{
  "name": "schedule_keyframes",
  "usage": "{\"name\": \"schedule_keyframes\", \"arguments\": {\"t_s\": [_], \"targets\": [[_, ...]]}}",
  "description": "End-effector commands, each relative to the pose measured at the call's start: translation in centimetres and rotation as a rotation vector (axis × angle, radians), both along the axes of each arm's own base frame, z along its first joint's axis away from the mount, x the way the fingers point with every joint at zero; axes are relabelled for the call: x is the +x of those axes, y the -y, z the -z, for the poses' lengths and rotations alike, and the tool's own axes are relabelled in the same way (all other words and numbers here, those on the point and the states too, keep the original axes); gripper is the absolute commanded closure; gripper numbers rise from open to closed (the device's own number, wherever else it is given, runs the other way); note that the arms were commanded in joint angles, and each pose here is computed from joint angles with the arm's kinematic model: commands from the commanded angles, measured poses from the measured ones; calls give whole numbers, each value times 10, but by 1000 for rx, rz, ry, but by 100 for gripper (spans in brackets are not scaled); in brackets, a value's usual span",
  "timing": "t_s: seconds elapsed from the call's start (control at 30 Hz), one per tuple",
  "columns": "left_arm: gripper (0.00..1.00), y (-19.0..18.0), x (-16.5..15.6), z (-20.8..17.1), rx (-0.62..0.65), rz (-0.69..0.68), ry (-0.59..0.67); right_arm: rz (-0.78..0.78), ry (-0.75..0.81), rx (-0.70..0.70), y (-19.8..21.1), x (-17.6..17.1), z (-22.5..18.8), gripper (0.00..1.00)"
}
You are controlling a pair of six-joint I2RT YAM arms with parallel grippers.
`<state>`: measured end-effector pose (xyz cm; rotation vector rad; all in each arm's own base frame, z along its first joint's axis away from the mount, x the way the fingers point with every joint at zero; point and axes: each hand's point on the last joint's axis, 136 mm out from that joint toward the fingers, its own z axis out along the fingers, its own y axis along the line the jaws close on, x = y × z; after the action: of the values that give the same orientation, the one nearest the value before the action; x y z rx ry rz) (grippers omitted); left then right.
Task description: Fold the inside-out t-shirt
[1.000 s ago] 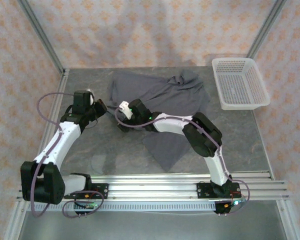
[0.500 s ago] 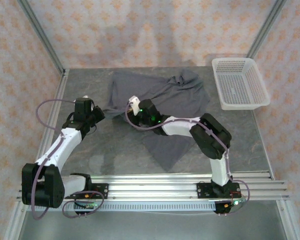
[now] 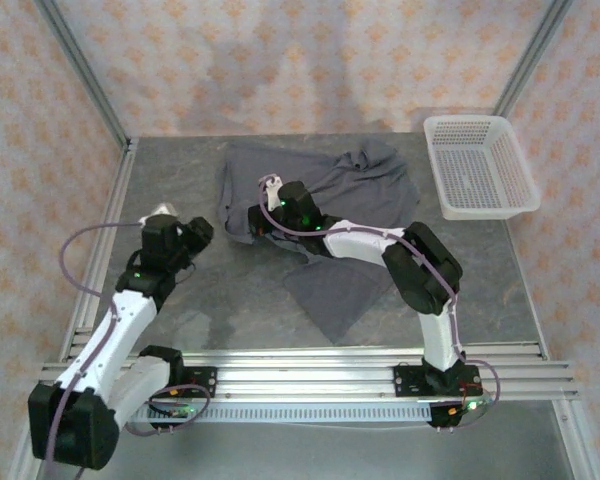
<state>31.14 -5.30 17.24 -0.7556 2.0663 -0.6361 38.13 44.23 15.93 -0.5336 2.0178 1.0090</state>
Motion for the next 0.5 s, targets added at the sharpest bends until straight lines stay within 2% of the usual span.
{"name": "schedule_keyframes", "arguments": {"t_s": [0.0,0.13,0.17,0.3,0.47], "targets": [[51,41,-16,26,-166,65,-99,-19,-32,25,-9,-1,0,100],[34,61,3,33,-291,80,-140,-28,-39,26,-9,-4,-1,100],[33,66,11,33,-332,79,-137,-30,-42,27,-9,-4,-1,100],[33,75,38,36,-443,36,-132,-39,-47,36,-10,-7,-4,100],[40,63,43,53,-411,-57,-184,-40,-43,36,-9,-7,-6,100]]}}
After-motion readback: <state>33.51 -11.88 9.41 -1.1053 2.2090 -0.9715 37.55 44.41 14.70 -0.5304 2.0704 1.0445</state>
